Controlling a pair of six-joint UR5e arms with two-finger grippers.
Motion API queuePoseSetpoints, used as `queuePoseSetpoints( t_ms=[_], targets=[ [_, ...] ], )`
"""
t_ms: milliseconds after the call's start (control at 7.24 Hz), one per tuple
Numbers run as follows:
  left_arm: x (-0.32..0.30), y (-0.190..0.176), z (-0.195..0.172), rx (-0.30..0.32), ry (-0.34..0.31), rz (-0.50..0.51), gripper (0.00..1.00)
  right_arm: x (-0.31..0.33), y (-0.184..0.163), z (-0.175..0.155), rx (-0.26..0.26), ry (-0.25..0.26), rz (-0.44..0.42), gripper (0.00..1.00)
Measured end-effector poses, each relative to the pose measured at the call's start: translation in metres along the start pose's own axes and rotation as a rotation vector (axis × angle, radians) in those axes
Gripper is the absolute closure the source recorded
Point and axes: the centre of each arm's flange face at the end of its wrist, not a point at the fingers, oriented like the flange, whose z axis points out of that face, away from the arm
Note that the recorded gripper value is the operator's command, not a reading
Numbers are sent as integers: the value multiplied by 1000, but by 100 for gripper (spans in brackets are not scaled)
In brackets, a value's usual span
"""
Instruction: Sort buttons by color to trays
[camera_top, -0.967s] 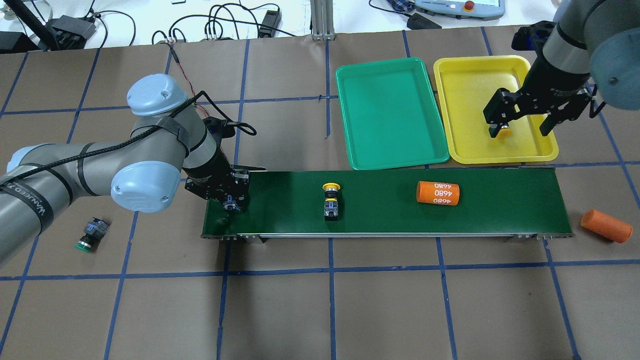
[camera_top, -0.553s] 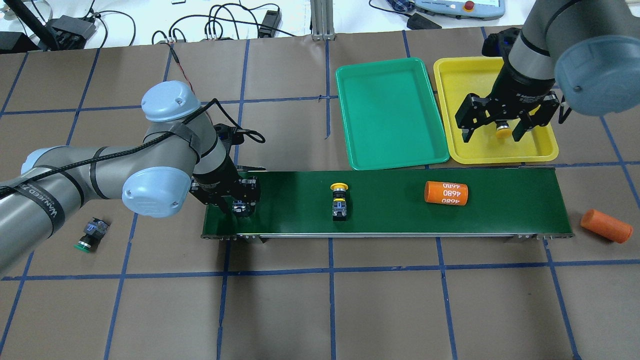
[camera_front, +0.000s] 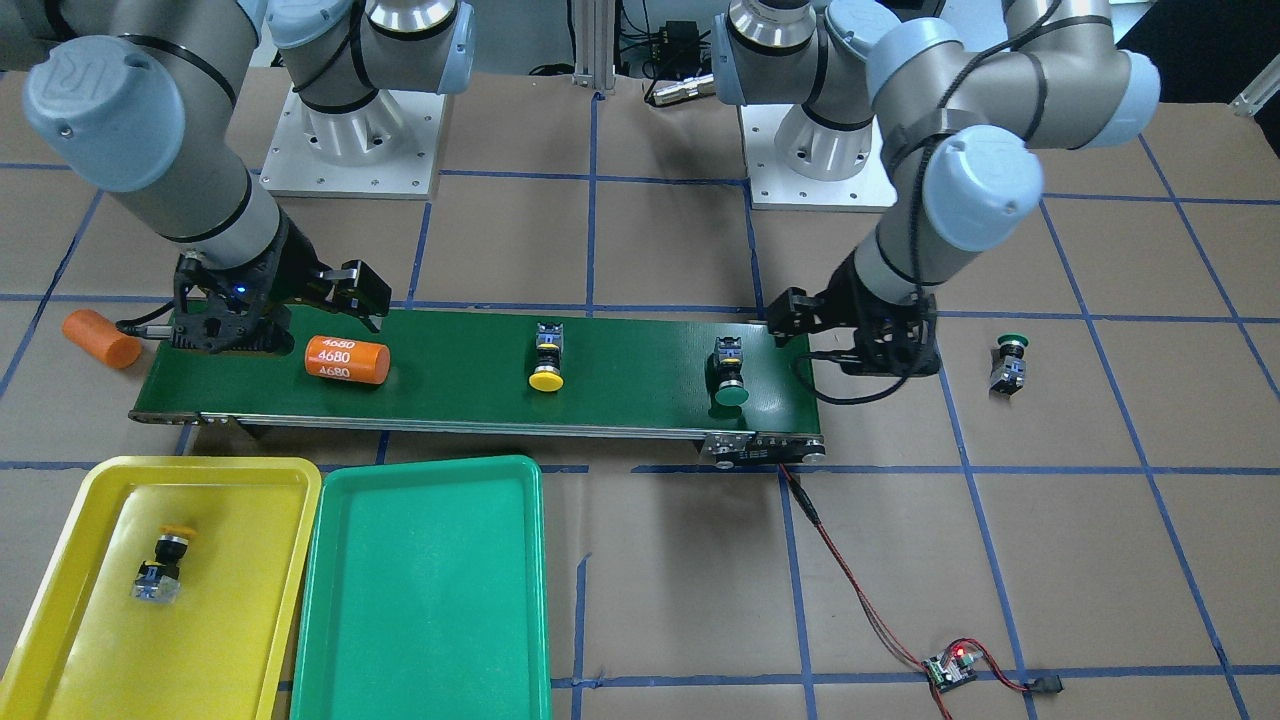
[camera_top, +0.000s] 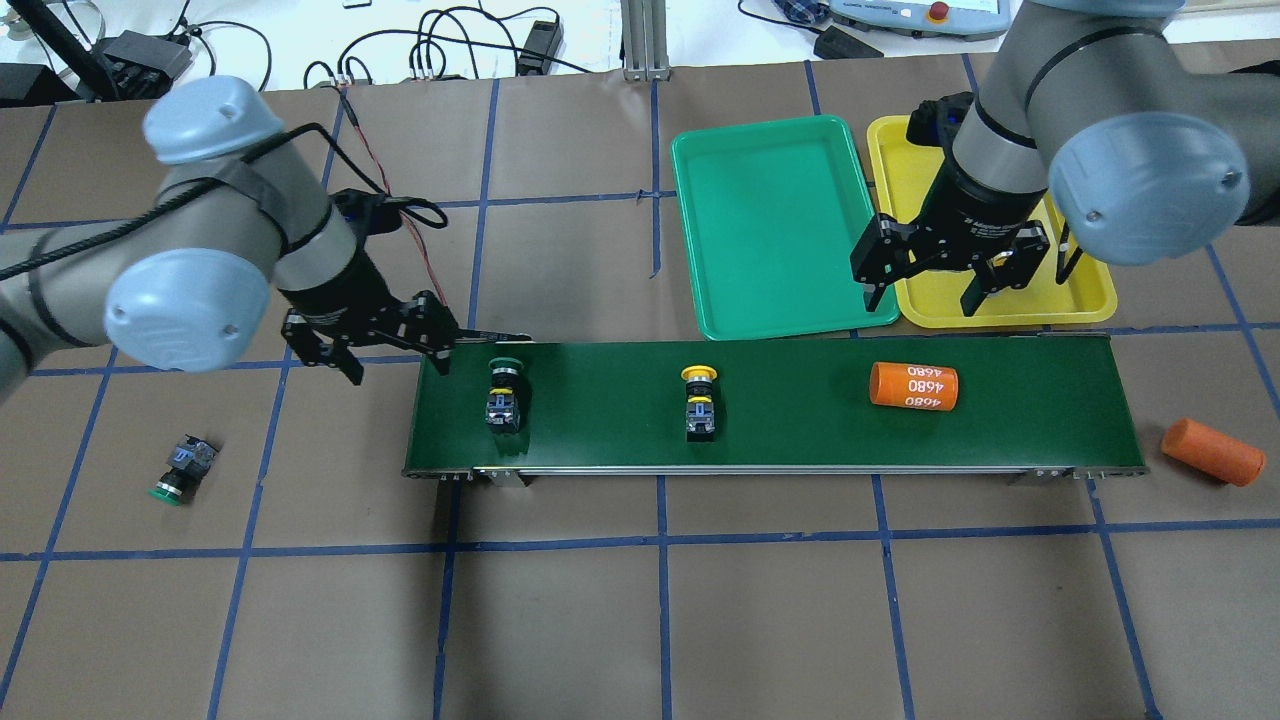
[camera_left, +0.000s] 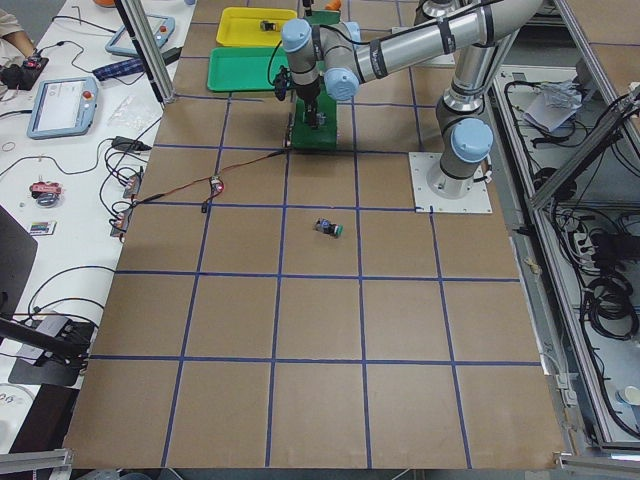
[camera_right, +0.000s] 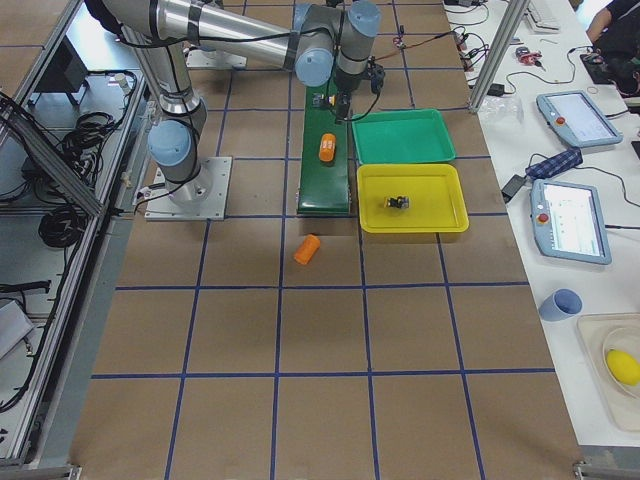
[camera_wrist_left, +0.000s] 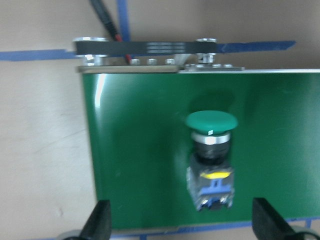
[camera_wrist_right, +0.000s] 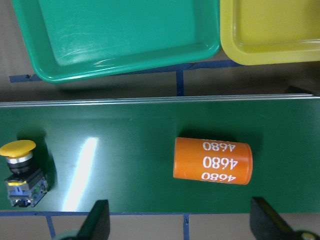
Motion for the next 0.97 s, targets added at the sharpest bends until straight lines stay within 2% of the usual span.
queuePoseSetpoints(
  t_ms=[276,414,691,967],
  targets=[
    [-132,-9,12,21,21,4,0,-29,5,12,-14,10,21,0],
    [-170,-8,25,27,16,33,0,-43,5,21,-20,12,31,0],
    [-200,-3,46,9,-12,79,0,-80,4,41,-17,18,56,0],
    [-234,3,70,8,-55,125,0,-108,-1,72,-36,32,61,0]
  ],
)
